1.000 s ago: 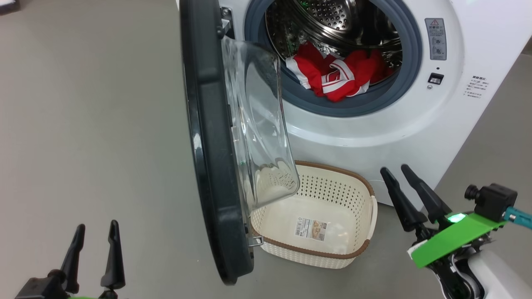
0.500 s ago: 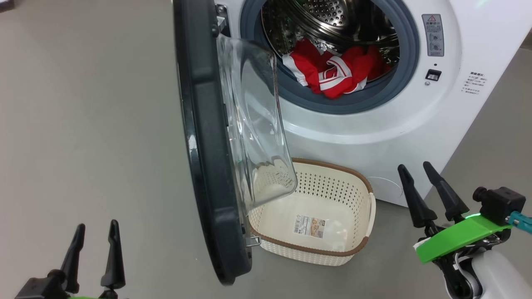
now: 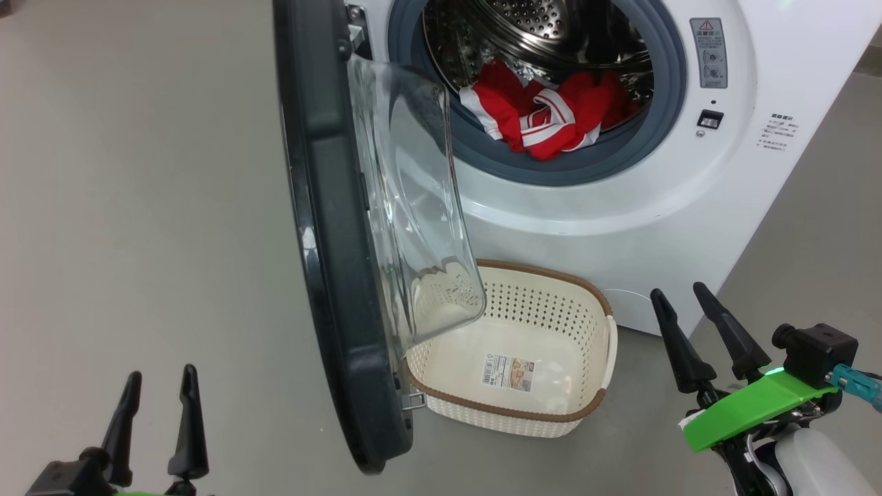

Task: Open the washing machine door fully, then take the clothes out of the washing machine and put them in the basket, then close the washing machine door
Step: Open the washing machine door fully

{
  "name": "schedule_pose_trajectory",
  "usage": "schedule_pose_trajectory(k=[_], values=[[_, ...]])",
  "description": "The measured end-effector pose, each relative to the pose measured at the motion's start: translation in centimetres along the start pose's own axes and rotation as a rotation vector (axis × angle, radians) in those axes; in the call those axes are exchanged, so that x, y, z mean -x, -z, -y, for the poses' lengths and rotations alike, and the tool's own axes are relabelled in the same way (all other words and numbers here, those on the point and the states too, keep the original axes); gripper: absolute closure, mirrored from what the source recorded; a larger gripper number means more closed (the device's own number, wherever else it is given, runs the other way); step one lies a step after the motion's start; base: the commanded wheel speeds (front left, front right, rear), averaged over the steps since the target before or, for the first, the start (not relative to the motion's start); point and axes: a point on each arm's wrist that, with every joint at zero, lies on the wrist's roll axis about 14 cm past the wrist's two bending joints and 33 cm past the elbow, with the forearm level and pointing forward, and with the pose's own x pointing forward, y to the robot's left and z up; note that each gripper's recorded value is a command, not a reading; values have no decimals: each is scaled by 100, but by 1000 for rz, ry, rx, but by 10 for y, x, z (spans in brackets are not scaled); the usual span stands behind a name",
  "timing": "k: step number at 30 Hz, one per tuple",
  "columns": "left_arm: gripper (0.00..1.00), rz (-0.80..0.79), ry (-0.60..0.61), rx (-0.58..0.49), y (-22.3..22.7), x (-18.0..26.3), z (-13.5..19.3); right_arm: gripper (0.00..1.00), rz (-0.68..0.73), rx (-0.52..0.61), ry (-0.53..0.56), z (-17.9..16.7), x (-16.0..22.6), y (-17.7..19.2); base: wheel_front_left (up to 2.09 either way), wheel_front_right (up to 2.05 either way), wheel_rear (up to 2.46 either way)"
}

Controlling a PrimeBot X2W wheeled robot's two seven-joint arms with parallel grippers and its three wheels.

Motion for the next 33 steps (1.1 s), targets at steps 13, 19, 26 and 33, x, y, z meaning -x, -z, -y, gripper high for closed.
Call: schedule_pose_trajectory(k=[13,19,26,33], values=[[0,-1,-10,2,1,0,-2,0,-7,-3,-3,-1,-1,3,0,0,0],[0,-3,-10,2,1,0,-2,0,-9,-4,0,0,0,4,0,0,0],[0,-4,-8,2,1,0,-1,0,-12,-3,3,1,0,5,0,0,0],[0,-1,-3,5,1,0,0,0,-10,-1,2,0,0,3,0,0,0]])
